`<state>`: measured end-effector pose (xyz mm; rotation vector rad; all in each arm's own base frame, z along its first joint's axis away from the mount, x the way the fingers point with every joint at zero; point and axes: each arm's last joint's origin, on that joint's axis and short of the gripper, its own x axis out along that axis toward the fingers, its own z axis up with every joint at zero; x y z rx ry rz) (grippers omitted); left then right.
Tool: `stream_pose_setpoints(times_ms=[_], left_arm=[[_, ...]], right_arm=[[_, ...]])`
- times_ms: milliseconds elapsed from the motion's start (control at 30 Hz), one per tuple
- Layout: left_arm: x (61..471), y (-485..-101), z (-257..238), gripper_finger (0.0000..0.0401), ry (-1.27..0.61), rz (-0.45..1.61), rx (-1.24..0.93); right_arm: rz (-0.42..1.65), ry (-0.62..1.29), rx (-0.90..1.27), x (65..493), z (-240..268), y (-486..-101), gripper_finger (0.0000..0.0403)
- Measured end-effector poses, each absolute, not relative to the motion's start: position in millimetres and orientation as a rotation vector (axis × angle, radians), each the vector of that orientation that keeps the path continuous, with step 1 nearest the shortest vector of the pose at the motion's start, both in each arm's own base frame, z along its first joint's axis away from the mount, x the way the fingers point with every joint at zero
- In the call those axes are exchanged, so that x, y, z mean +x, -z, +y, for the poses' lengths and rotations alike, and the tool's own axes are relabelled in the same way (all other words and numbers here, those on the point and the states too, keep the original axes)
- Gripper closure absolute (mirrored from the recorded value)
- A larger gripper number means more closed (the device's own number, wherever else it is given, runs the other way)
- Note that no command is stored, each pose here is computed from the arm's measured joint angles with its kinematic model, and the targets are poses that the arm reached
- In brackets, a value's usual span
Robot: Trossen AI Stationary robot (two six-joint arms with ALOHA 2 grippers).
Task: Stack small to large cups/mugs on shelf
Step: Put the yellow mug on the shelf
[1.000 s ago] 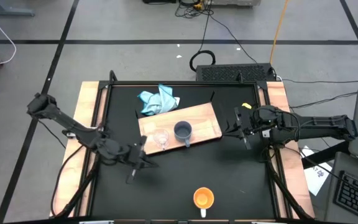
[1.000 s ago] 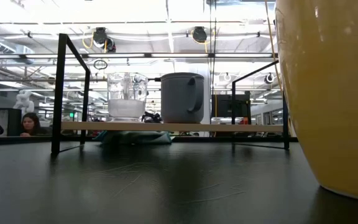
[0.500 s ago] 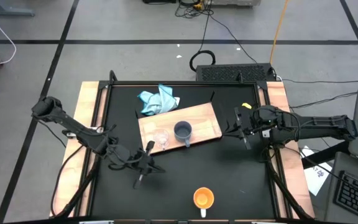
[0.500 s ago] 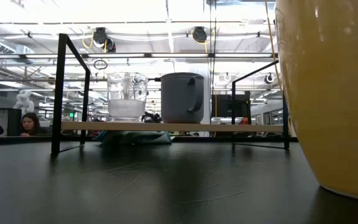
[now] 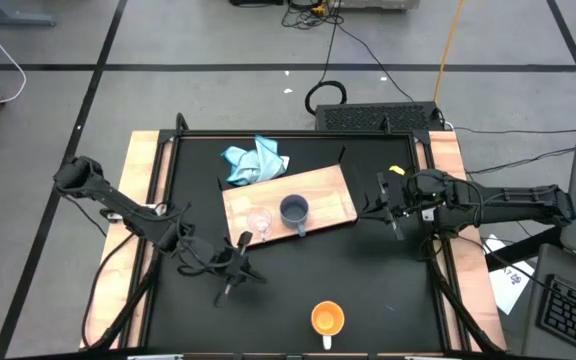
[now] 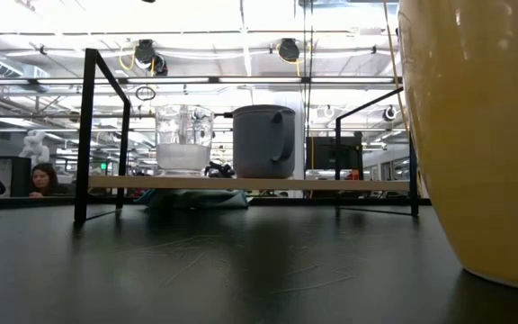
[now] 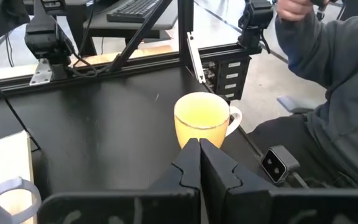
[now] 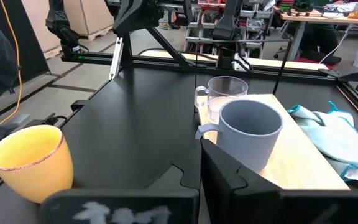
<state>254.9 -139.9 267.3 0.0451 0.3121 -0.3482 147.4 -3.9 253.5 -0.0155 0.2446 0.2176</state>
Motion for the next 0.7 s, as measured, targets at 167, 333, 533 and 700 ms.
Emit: stream_pose_setpoints(times_ms=[167, 333, 533, 700], left_arm=[[254.8, -267.2, -139.8, 0.0401, 0.349, 0.313, 0.049], [254.8, -267.0, -139.8, 0.0401, 0.349, 0.315, 0.05], [254.8, -267.0, -139.7, 0.0401, 0.346, 0.314, 0.054], [250.2, -270.6, -136.9, 0.0401, 0.263, 0.308, 0.105]], right_arm=[[0.244, -0.217, -0.015, 147.3, -3.9, -253.6, 0.0403], [0.244, -0.218, -0.015, 147.3, -3.9, -253.6, 0.0403], [0.244, -0.217, -0.015, 147.3, -3.9, -253.6, 0.0403], [0.245, -0.218, -0.015, 147.3, -3.9, -253.6, 0.0403]])
